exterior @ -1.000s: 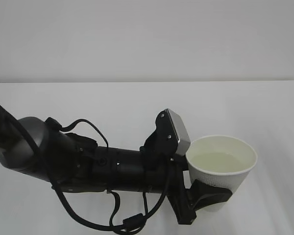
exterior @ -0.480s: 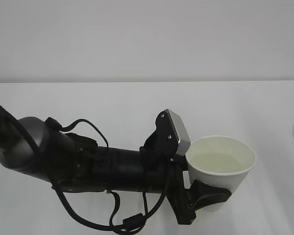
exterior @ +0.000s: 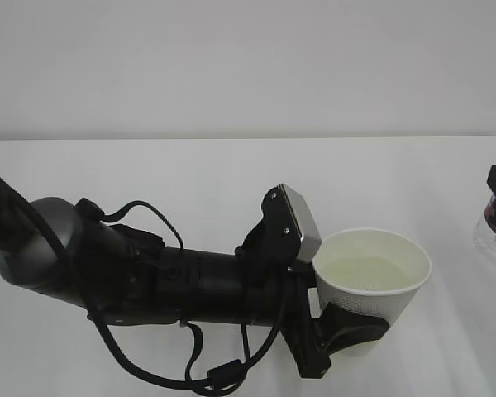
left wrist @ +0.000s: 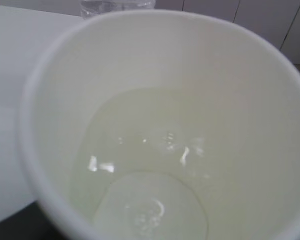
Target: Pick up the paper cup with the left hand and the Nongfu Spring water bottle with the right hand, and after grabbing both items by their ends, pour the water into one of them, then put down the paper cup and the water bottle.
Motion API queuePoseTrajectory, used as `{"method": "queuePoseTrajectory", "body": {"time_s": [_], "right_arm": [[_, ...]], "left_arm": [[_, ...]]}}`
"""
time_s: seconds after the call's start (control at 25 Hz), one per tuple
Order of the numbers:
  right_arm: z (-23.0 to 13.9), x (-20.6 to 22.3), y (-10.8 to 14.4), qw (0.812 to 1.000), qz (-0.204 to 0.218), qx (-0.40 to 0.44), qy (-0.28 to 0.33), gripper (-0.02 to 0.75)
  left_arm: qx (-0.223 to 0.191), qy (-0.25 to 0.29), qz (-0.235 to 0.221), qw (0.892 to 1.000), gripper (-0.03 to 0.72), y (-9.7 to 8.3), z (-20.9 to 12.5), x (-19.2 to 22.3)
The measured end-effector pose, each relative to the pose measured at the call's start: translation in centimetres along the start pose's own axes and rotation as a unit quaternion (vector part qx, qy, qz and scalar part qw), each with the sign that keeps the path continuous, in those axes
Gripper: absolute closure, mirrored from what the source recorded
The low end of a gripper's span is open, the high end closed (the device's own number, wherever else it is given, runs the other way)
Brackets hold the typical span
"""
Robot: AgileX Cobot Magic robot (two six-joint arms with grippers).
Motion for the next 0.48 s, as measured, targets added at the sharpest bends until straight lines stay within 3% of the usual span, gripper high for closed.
{"method": "queuePoseTrajectory", "body": {"time_s": [0.48], "right_arm": [[-2.2, 2.7, 0.6, 1.0, 0.003, 0.017, -0.006, 0.286]], "left_arm": [[-0.001, 0.0, 0.001, 1.0, 0.194, 0.0, 0.0, 0.0]]}}
Point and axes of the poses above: a point on each arm's last joint axis where the gripper is mounted, x pointing out along that axis toward the gripper, y along the wrist's bending axis when the last joint is at zero, z = x × y, the point moved 2 cm from there along x, pointing out along that axis toward the gripper, and after that the axes turned 7 degrees about -x, right-handed, at the moved point
